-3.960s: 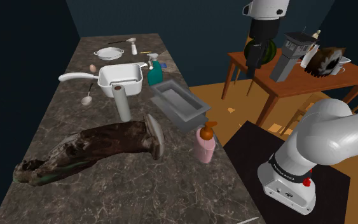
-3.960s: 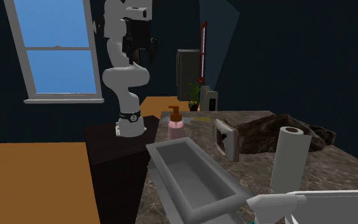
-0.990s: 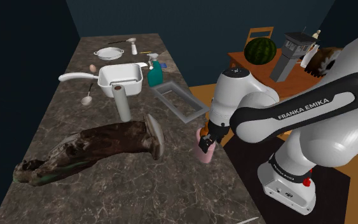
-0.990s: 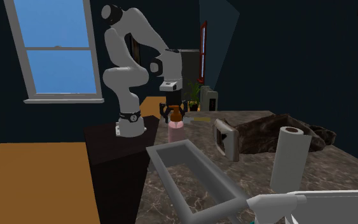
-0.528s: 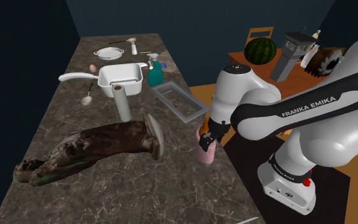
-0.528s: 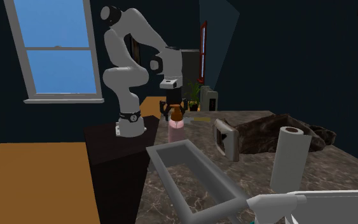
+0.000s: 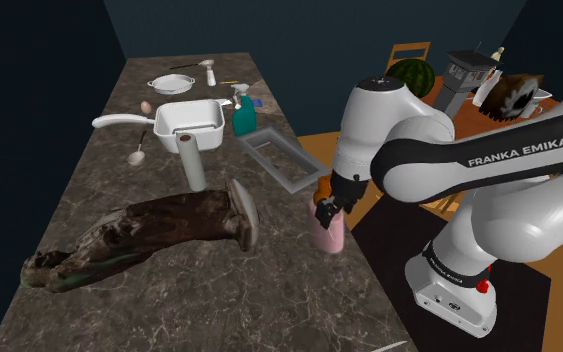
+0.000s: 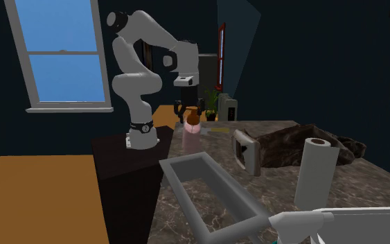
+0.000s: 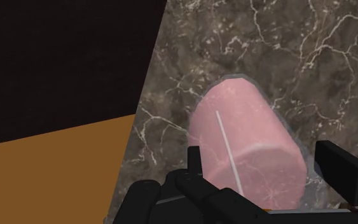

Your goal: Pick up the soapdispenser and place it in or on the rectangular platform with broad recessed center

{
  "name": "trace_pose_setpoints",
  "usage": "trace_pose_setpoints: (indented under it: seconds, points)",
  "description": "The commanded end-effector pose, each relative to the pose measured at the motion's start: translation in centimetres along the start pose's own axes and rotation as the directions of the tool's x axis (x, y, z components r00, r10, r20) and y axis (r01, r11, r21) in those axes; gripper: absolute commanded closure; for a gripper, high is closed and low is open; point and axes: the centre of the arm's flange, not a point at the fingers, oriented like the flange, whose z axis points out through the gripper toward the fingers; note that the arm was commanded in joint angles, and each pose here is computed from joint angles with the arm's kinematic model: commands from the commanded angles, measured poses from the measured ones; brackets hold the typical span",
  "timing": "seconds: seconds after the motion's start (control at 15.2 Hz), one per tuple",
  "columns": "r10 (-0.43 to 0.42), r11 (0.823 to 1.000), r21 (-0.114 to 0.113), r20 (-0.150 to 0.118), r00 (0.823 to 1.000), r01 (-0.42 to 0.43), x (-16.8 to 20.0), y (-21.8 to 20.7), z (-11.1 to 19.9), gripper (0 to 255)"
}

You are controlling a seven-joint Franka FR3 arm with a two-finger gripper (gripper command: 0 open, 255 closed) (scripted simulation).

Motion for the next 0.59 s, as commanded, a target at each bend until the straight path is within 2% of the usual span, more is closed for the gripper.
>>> trace_pose_setpoints:
  seconds: [0.0,0.53]
  points:
    - [0.000,1.000,0.000,0.000,1.000,0.000,0.0,0.1,-1.1,255]
    - [0.000,1.000,0.000,0.000,1.000,0.000,0.1,0.0,-5.3,255]
